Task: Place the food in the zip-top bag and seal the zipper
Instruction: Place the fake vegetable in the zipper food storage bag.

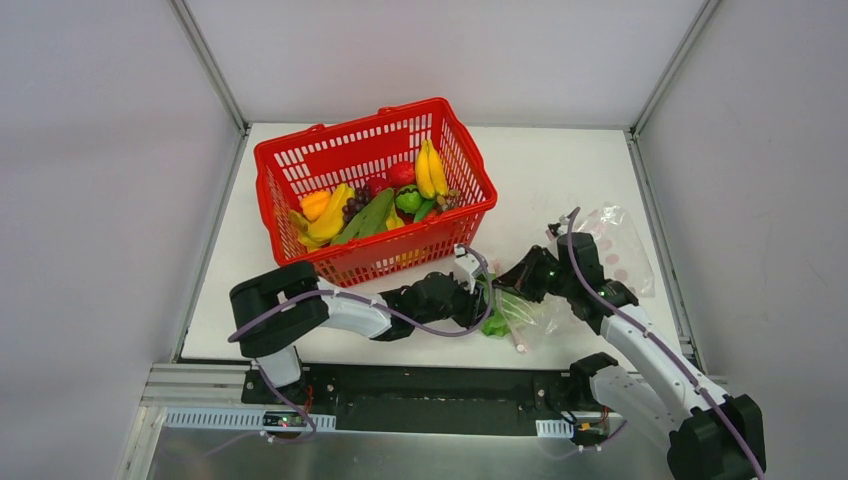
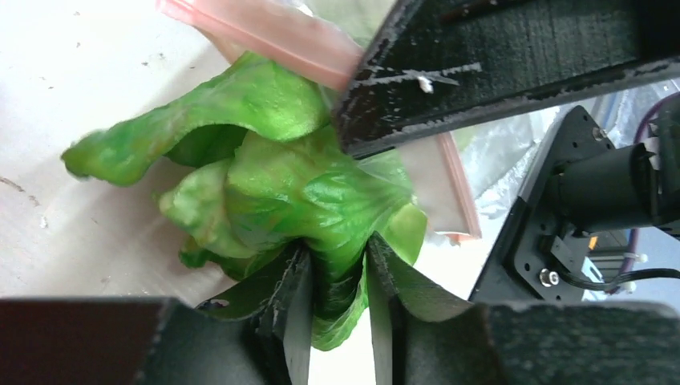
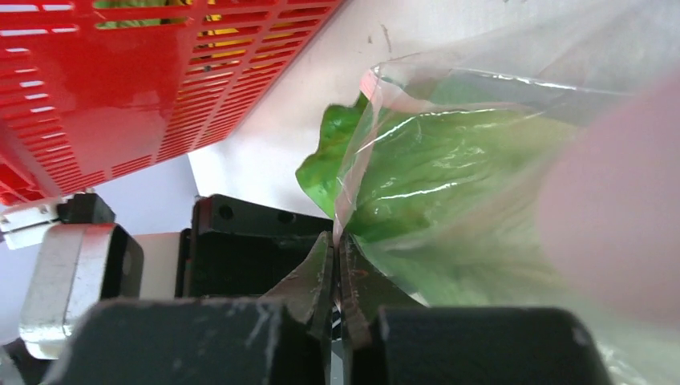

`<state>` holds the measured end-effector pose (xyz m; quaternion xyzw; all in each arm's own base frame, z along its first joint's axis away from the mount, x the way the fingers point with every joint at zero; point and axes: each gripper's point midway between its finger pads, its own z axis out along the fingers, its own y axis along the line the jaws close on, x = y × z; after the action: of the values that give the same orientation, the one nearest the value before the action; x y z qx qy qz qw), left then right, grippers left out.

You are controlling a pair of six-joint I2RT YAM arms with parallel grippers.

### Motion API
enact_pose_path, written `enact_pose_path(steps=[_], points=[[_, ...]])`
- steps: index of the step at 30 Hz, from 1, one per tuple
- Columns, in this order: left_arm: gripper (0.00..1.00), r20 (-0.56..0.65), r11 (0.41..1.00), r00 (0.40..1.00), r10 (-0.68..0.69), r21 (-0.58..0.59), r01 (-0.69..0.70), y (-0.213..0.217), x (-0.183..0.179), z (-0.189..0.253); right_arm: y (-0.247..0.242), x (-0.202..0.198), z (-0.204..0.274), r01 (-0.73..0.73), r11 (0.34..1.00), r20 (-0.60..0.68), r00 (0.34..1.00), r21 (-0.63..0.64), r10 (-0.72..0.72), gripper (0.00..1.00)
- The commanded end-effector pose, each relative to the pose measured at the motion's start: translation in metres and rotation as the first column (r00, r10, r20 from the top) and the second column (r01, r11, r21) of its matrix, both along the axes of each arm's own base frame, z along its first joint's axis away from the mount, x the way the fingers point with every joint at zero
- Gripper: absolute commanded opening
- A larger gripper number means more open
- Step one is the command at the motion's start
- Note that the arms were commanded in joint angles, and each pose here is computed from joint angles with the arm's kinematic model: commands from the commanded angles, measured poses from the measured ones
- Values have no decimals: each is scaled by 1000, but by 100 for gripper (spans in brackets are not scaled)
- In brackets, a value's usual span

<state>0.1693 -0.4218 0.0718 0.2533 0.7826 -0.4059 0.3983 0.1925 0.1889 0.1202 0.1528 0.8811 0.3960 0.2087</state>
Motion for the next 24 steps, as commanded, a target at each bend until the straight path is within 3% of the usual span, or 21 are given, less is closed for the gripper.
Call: enact_pose_path(steps=[1, 8, 14, 19, 21, 24], points=[[26, 79, 980, 995, -57, -188, 71, -26, -5, 74, 20, 9, 52, 8, 983, 36, 999, 183, -15, 1], [25, 149, 977, 988, 41, -215, -8, -1, 4, 106, 24, 11, 113, 63, 933, 67, 993, 354, -93, 0], [29, 256, 989, 966, 20, -150, 19, 23, -1, 160, 38, 4, 158, 0, 838, 51, 998, 545, -33, 0], [49, 339, 1000, 941, -21, -12, 27, 53, -4, 201, 34, 3, 203, -3, 749, 63, 997, 662, -51, 0], [60, 363, 999, 931, -42, 11, 41, 66, -10, 216, 31, 4, 217, 10, 707, 49, 997, 707, -63, 0], [66, 378, 997, 922, -77, 4, 82, 81, -22, 240, 26, 5, 229, 34, 652, 15, 997, 757, -70, 0]])
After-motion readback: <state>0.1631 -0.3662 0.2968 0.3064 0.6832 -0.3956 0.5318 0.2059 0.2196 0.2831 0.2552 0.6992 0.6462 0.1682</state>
